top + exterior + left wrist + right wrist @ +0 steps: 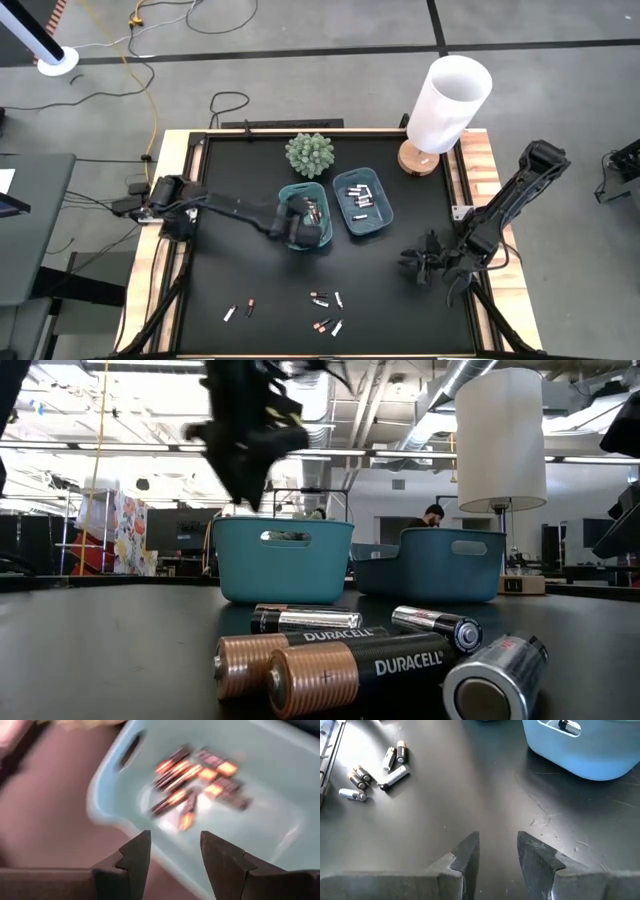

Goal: Sort batteries
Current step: Put the white battery into the blue bin

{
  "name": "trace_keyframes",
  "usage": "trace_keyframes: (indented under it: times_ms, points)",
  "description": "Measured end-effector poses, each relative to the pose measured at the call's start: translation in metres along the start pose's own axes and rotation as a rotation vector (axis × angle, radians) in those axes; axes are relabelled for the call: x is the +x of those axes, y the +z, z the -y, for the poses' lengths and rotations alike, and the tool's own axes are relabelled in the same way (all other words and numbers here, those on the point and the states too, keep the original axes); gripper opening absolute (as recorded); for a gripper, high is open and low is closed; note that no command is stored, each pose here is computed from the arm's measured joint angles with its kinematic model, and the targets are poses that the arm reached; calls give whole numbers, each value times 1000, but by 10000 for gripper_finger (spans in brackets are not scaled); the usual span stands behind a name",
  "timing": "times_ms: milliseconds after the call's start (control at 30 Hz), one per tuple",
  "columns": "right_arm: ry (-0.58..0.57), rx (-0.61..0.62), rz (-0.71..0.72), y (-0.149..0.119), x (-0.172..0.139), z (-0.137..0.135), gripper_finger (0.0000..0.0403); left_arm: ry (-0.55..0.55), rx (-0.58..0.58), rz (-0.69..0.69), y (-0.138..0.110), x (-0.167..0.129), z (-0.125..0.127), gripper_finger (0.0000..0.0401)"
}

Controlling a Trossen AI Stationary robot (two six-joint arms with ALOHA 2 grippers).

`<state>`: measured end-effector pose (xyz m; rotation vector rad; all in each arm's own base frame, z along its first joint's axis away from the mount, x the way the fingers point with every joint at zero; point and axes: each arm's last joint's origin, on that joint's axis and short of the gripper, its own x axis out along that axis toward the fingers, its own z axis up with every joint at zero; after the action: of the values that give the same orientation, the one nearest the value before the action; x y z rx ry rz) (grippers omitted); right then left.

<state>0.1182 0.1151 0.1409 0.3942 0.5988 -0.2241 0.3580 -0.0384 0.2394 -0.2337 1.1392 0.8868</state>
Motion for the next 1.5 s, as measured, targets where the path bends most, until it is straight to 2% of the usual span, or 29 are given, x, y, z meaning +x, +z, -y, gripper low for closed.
trace_keyframes:
  times_ms: [100,167,333,567,633,733,1000,1233,1500]
  points:
    - [9,-12,-6,-2,-2,-1,150,108,-53,18,-26,-20,0,169]
    - [19,-20,-10,-3,-3,-2,150,134,-85,46,-44,-34,3,169]
    - [31,-28,-15,-5,-5,-3,150,67,-124,107,-94,-65,22,169]
    - [32,-24,-13,-5,-4,-3,150,-72,-273,151,-159,-101,37,169]
    - [32,-24,-13,-5,-4,-3,150,-101,-325,121,-175,-109,37,169]
    - [31,-24,-12,-4,-4,-3,150,-108,-364,-3,-195,-116,37,169]
    - [19,-15,-7,-3,-3,-2,150,-114,-411,-262,-228,-130,39,169]
    - [-16,-12,4,2,2,2,150,-143,-397,-378,-240,-135,43,169]
    - [-21,-7,6,3,3,2,150,-122,-343,-450,-262,-94,47,169]
